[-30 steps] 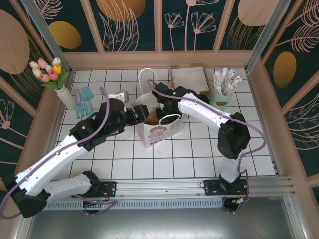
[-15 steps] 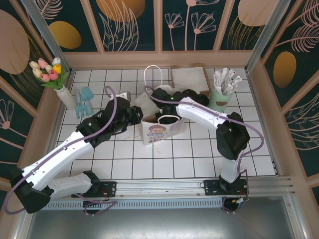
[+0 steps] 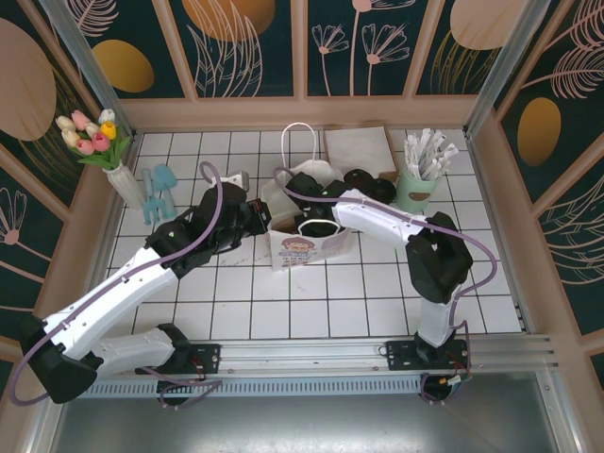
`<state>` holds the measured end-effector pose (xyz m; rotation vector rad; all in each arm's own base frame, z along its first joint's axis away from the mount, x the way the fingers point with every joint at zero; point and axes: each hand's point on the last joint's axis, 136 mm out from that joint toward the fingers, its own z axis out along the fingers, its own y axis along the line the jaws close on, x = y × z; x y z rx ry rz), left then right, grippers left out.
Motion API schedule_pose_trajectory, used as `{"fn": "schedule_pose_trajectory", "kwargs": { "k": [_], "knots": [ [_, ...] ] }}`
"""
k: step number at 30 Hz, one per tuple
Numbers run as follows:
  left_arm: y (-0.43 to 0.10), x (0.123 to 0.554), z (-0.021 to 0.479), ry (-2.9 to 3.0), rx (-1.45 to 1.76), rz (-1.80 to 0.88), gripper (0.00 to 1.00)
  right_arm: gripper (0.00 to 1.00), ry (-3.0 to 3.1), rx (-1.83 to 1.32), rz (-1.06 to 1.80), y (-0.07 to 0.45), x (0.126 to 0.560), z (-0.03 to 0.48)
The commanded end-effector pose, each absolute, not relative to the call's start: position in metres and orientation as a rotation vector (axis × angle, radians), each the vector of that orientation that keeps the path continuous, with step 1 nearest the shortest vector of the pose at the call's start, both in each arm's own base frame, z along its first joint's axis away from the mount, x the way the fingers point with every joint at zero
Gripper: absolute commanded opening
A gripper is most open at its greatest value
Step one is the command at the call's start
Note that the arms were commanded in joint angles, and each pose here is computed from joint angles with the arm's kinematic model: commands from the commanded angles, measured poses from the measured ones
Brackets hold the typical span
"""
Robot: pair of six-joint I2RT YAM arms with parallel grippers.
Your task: Pack the takeout coffee
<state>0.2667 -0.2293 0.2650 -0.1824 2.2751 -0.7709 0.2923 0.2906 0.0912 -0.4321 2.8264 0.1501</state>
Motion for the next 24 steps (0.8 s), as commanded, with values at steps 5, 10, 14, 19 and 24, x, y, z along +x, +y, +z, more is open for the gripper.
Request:
{"fn": "schedule_pose_trajectory", "kwargs": {
  "k": [5,10,14,19,24],
  "knots": [
    [-0.237,0.266,0.280,2.226,-0.143,-0.851,0.00,0.25,2.878,-0.303,0.130,0.285,0.293,0.060],
    [-0.239,0.264,0.280,2.213,-0.104,-0.874,0.00,0.29,2.878,-0.298,0.135,0.286,0.292,0.048],
    [-0.239,0.263,0.282,2.202,-0.062,-0.859,0.00,0.34,2.872,-0.322,0.117,0.284,0.290,0.040],
    [-0.234,0.265,0.286,2.177,-0.068,-0.839,0.00,0.45,2.839,-0.373,0.141,0.293,0.291,0.050],
    [-0.227,0.266,0.287,2.165,-0.088,-0.808,0.00,0.55,2.776,-0.478,0.201,0.308,0.291,0.077]
  ]
}}
